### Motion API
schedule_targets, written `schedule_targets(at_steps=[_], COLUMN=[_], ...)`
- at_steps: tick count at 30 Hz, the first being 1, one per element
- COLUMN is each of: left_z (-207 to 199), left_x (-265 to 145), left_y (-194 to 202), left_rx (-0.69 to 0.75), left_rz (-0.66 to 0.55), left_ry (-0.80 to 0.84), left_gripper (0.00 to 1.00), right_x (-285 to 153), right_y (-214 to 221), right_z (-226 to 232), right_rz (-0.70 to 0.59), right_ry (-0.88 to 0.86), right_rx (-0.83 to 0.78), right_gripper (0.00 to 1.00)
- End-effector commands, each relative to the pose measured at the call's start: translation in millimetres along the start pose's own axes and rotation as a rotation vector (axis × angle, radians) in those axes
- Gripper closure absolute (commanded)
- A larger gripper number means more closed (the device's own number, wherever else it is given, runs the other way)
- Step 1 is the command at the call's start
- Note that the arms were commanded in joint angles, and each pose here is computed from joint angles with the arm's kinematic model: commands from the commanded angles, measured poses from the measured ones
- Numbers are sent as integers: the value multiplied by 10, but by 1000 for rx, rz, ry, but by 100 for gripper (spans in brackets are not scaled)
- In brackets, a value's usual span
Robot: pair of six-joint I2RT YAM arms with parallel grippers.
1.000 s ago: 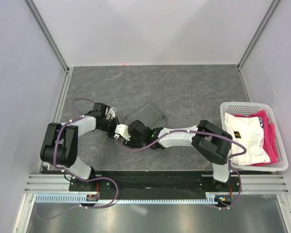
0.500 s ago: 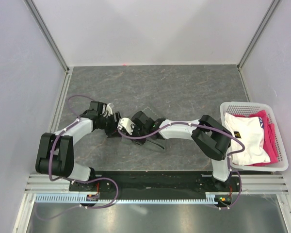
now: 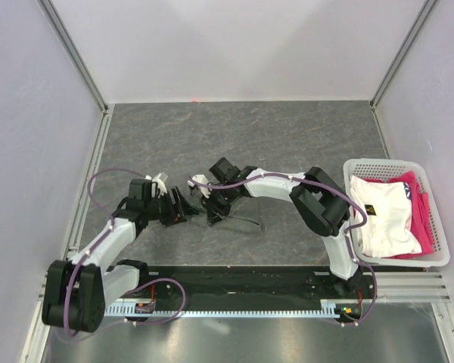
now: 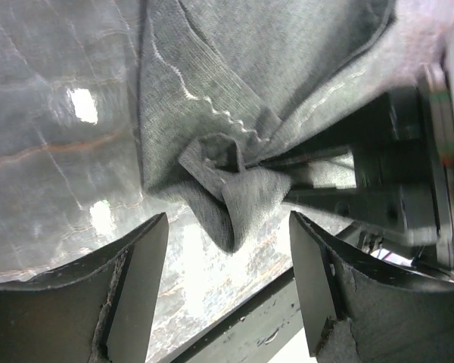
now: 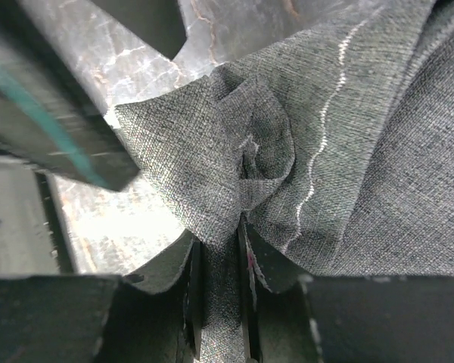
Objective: Fold the napkin, place the utensils inside, and roll it up
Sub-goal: Roll the napkin with the utensil
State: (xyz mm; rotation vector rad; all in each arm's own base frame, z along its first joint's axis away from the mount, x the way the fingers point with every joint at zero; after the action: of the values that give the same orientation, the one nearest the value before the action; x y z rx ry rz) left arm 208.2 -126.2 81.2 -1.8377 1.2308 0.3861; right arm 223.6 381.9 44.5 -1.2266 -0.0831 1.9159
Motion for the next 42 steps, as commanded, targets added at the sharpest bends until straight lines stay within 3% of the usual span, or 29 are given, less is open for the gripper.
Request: schedule_targets(at_steps=[1,6,17,23,25,30,33,39,42], left_z=[-87,-109,-49,3,41,94,156,283,338], left_x=[-73,-81,85,153,159,173,153,62,71], left_y=[-78,-73,-146,-45,-10,89,176,300,391], left_rx=[5,34,44,-4,-21,-65,-99,-113,-126], left_rz=[-151,-205,-179,-133,-130,-76,-15,53,91], left_ry=[39,68,57,28,4,-30,-85,-200,-224], left_gripper=[28,27,31,48,60,76,98,98,98], right_x=[124,197,216,205,204,172,163,86,9], right_y=[454,524,489,437,429,367,337,237,148], right_z=[-13,-71,-171,-213,-222,-240,-283,-319,-310], right_rz=[188,235,252,237,235,217,208,167,132], right_ry=[-82,-119,-156,-154,-152,-146,-130,-120,-114], right_rx=[145,191,229,233,233,234,234,230,208], right_gripper=[75,75,75,75,75,75,73,67,59])
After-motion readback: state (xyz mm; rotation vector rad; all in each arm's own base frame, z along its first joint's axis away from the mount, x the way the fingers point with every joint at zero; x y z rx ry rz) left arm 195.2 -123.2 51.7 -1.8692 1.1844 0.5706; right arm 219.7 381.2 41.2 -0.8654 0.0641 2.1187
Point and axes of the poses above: each gripper's point midway between its finger pads, its own x axis out along the fingers, its own z axis along the line the jaws close on, y = z × x, the point moved 3 cm from there along -x, back along the fingers, and after that the axes turned 15 degrees about x, right-handed, at the moved point
